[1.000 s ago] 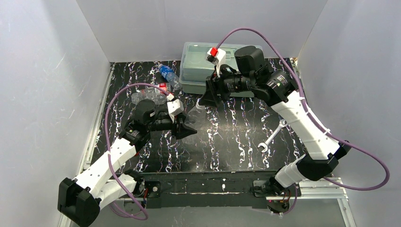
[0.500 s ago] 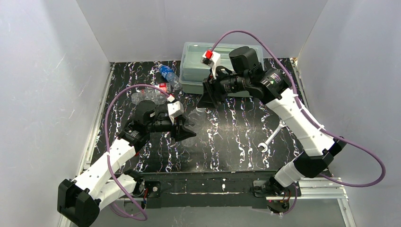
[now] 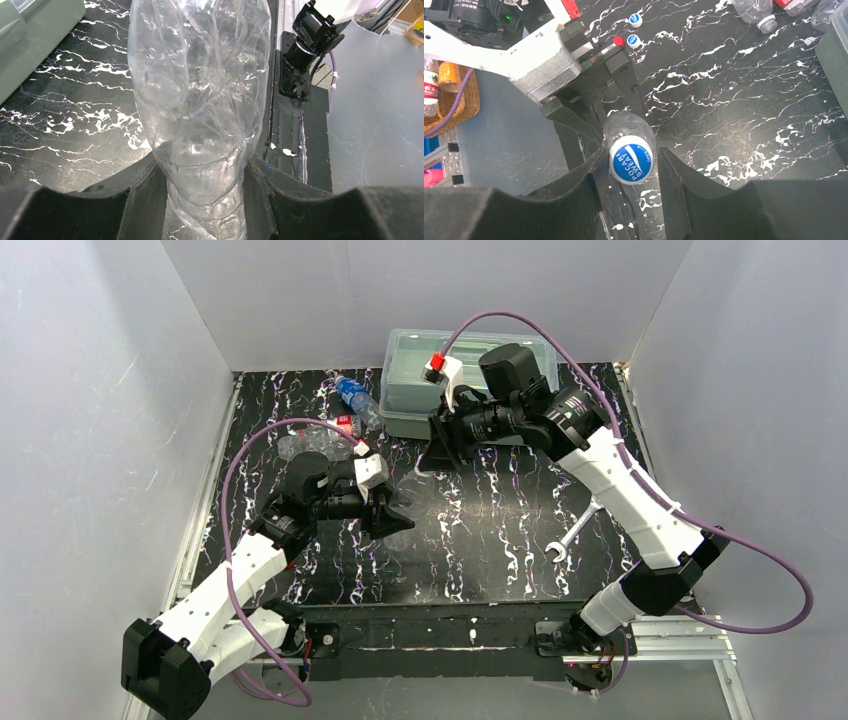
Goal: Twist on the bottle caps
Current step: Screw the bottle cap onto the plastic bottle.
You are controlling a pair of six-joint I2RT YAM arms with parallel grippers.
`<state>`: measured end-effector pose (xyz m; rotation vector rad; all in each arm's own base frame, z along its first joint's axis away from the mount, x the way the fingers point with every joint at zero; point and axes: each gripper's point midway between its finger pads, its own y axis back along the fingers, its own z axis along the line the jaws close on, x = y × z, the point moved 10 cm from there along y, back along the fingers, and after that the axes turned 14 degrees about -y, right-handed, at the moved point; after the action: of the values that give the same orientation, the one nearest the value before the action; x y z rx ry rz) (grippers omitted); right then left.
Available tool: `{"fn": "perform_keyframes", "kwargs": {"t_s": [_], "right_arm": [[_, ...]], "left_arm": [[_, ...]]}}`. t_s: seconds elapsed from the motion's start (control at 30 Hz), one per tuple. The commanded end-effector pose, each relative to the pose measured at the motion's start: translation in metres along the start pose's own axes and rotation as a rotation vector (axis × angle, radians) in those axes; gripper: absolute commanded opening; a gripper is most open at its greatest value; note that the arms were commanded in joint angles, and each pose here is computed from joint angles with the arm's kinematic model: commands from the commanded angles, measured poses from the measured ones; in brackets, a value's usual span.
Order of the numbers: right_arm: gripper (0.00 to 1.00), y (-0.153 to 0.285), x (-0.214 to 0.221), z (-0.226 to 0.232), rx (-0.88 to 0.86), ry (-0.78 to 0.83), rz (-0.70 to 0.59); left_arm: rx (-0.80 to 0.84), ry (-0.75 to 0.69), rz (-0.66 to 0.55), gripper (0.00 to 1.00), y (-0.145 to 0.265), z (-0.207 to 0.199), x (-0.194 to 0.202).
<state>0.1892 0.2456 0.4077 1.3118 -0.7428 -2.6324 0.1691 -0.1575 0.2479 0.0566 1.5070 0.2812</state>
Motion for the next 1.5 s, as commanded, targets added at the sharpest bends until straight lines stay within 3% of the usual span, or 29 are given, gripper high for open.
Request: {"fn": "perform_keyframes", "kwargs": {"t_s": [0.0,0.17,0.37,0.53,0.77,1.07,1.2,1.33,1.4,1.47], "right_arm": [[0.47,0.005,-0.002,0.003,-0.010,0.032,-0.019],[0.33,0.001,-0.002,0.001,0.006,0.006,-0.003],[0.23,-0.007,0.000,-0.005,0.097,-0.087,0.030],[0.17,-0.020,-0.005,-0.019,0.285,-0.258,0.047],[0.15,-0.055,-0.012,-0.039,0.425,-0.482,0.063],[0.15,-0.083,-0.012,-0.050,0.515,-0.561,0.065],[0.19,-0.080,-0.019,-0.047,0.507,-0.558,0.006],[0.30,-0.070,-0.028,-0.040,0.484,-0.536,-0.060],[0.39,-0.064,-0.034,-0.035,0.472,-0.521,-0.089],[0.55,-0.058,-0.039,-0.031,0.461,-0.510,-0.110]], "left_arm": [[-0.002,-0.046,-0.035,0.00,0.005,0.000,-0.015],[-0.046,-0.052,-0.022,0.00,0.004,0.006,-0.017],[-0.245,-0.101,0.026,0.00,0.006,0.029,-0.028],[-0.421,-0.161,0.061,0.00,0.007,0.050,-0.044],[-0.611,-0.275,0.091,0.00,-0.002,0.068,-0.065],[-0.761,-0.306,0.085,0.00,-0.012,0.082,-0.068],[-0.751,-0.291,0.094,0.00,-0.014,0.080,-0.060],[-0.748,-0.266,0.113,0.00,-0.012,0.074,-0.046],[-0.743,-0.245,0.125,0.00,-0.010,0.068,-0.036],[-0.732,-0.227,0.129,0.00,-0.009,0.063,-0.028]]}}
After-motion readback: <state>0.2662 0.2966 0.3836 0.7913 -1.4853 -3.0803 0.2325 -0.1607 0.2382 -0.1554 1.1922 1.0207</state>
